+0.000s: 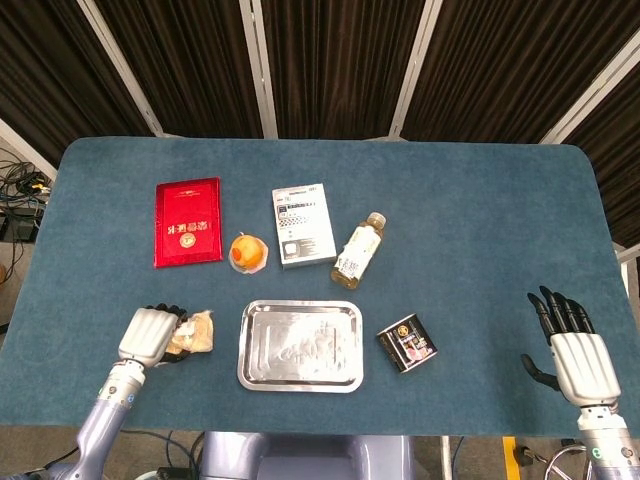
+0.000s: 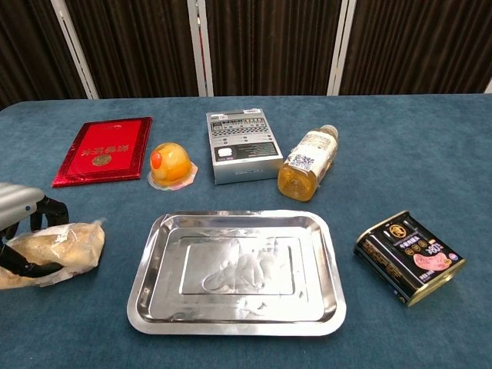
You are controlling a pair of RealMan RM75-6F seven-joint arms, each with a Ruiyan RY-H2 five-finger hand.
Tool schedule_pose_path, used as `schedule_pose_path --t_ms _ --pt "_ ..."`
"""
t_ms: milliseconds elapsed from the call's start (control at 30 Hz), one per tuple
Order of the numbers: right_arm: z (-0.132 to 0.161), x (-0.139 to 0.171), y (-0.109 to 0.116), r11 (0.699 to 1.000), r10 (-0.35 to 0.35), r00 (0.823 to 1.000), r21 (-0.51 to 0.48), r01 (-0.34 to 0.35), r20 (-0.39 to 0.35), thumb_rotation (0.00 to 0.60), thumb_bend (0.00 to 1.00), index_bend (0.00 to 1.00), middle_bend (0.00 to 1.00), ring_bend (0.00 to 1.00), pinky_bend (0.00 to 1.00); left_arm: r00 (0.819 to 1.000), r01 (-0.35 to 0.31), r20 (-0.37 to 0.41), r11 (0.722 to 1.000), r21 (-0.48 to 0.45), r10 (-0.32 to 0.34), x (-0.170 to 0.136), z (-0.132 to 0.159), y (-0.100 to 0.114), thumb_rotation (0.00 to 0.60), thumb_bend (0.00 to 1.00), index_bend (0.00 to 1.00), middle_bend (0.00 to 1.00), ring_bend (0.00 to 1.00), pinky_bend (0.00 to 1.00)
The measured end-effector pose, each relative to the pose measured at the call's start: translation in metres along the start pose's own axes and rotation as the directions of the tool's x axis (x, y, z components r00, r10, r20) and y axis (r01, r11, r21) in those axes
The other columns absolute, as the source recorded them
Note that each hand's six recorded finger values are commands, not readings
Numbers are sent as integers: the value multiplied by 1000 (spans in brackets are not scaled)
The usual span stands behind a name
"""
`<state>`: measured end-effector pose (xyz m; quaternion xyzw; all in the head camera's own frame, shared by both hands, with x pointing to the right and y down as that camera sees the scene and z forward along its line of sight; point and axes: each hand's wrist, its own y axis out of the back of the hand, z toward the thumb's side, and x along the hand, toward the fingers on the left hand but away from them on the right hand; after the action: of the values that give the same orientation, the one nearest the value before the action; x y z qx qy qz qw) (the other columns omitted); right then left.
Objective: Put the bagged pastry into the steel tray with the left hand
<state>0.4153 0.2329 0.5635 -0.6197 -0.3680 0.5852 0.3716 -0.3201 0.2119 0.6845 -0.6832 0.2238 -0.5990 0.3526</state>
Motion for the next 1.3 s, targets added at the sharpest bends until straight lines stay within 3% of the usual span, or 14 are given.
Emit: schedule_pose_path --t_ms 167,300,500,567,633,767,833,933,1100,1300 --pt "0 0 0 1000 0 1000 3 0 0 600 302 0 0 0 90 997 -70 26 997 -31 70 -6 5 18 600 353 663 687 618 696" --pt "2 0 -1 1000 2 1000 8 -2 -4 600 303 0 0 0 90 988 -129 72 989 -74 134 -19 14 46 600 349 649 675 610 691" --pt "3 0 -2 1000 4 1000 8 -4 -5 600 302 0 0 0 90 954 -212 186 968 -135 235 -31 50 91 600 322 572 592 545 630" --pt "2 0 -1 1000 3 1000 7 -3 -2 600 302 0 0 0 90 943 -225 218 965 -138 251 -27 65 99 600 307 524 525 481 566" --pt "1 0 -1 1000 3 1000 4 -3 1 600 302 0 0 0 89 937 -222 243 964 -145 252 -22 82 102 600 272 420 398 368 453" --pt "-1 0 0 1000 1 1000 -2 -1 3 600 302 0 0 0 90 932 -198 279 970 -141 231 -14 110 101 600 184 105 62 89 249" --pt "-2 0 0 1000 0 1000 -4 0 4 600 302 0 0 0 90 931 -183 295 974 -133 216 -11 124 101 600 163 11 1 14 174" --pt "-2 0 1 1000 -2 1000 -6 2 3 600 303 0 0 0 90 926 -174 316 977 -126 206 -12 138 103 600 155 0 0 0 153" --pt "-2 0 1 1000 -1 1000 -7 1 3 600 302 0 0 0 90 929 -187 306 977 -103 210 -19 130 106 600 149 0 0 0 133" --pt "-2 1 1 1000 0 1000 -2 0 4 600 302 0 0 0 90 944 -220 235 972 -76 232 -33 85 107 600 122 0 0 0 100"
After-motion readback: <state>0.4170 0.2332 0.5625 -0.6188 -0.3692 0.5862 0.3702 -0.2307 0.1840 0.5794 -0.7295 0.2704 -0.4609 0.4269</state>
